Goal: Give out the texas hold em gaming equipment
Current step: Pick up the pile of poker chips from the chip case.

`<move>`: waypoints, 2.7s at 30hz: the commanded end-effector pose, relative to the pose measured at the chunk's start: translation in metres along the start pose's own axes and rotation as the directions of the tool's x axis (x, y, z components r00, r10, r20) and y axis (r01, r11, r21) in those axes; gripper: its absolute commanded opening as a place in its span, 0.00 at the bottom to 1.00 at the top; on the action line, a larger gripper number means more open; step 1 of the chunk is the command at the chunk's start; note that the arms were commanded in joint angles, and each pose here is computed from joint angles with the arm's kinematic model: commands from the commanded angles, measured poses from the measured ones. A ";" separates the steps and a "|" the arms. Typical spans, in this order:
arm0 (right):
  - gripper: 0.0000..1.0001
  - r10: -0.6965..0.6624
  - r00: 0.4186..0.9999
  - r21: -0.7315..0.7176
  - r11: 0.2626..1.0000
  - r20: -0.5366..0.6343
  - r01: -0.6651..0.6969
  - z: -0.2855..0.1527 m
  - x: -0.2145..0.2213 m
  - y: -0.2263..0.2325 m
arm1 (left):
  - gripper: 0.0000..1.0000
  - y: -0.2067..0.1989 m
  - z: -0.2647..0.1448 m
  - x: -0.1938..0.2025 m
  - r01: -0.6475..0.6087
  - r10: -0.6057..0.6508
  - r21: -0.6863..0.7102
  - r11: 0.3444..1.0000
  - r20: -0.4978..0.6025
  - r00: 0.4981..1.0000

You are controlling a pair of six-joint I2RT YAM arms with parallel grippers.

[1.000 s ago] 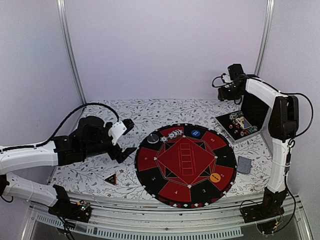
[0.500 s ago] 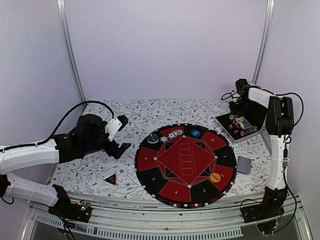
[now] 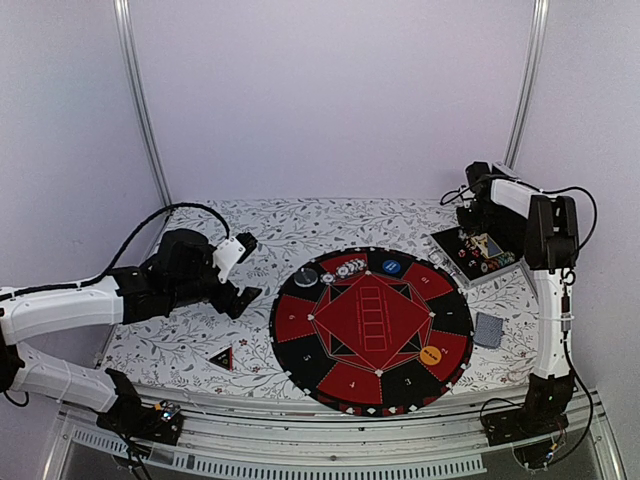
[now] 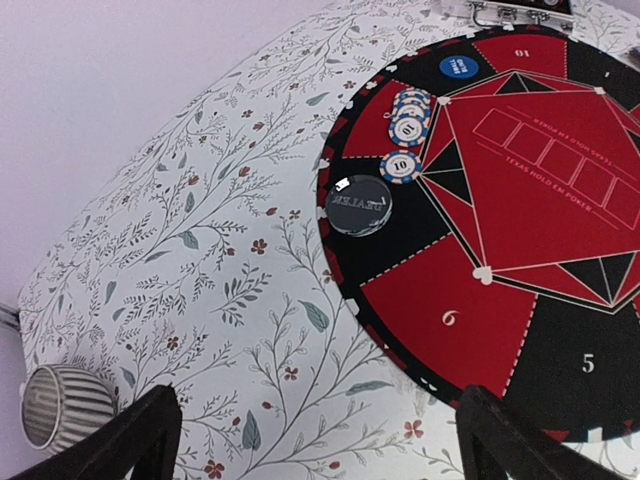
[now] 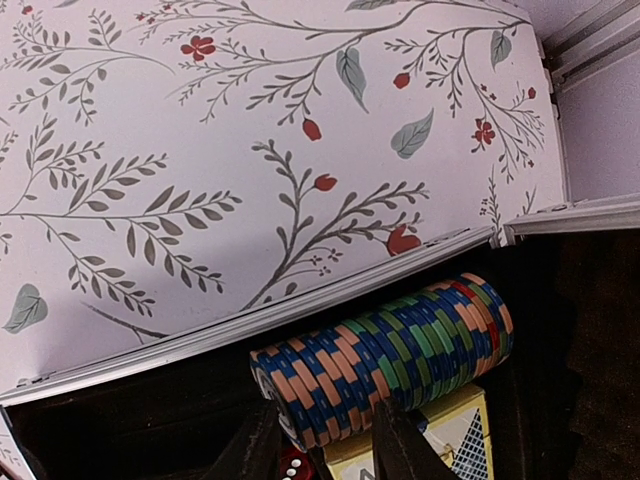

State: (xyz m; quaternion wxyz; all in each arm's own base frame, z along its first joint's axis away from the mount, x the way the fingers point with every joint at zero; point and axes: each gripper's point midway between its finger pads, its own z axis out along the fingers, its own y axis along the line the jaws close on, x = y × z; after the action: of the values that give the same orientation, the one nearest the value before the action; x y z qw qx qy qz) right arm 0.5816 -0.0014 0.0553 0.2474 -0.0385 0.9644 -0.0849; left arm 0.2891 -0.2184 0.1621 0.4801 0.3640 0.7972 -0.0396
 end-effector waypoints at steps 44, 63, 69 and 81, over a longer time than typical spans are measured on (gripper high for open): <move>0.33 -0.191 0.979 0.055 0.979 -0.071 0.195 0.031 0.028 0.046 | 0.98 -0.015 0.001 0.003 0.014 -0.013 0.105 0.994 -0.016 1.000; 0.30 -0.193 0.980 0.168 0.966 -0.045 0.198 0.007 0.023 0.034 | 0.98 -0.018 0.001 0.004 0.008 -0.006 0.120 0.993 -0.024 1.000; 0.41 -0.193 0.979 0.183 0.962 -0.065 0.201 0.015 0.028 0.032 | 0.98 -0.018 0.000 0.004 0.007 -0.004 0.123 0.992 -0.022 1.000; 0.73 -0.204 0.976 0.260 0.941 -0.078 0.217 0.020 0.021 0.021 | 0.98 -0.021 0.001 0.005 0.005 -0.002 0.137 0.991 -0.026 1.000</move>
State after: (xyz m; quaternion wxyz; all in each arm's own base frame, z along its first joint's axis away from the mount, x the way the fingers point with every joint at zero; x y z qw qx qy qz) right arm 0.5757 0.0139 0.0396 0.2377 -0.0983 0.9377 -0.2336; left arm 0.2715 -0.2314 0.1482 0.4432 0.3978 0.7985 -0.0880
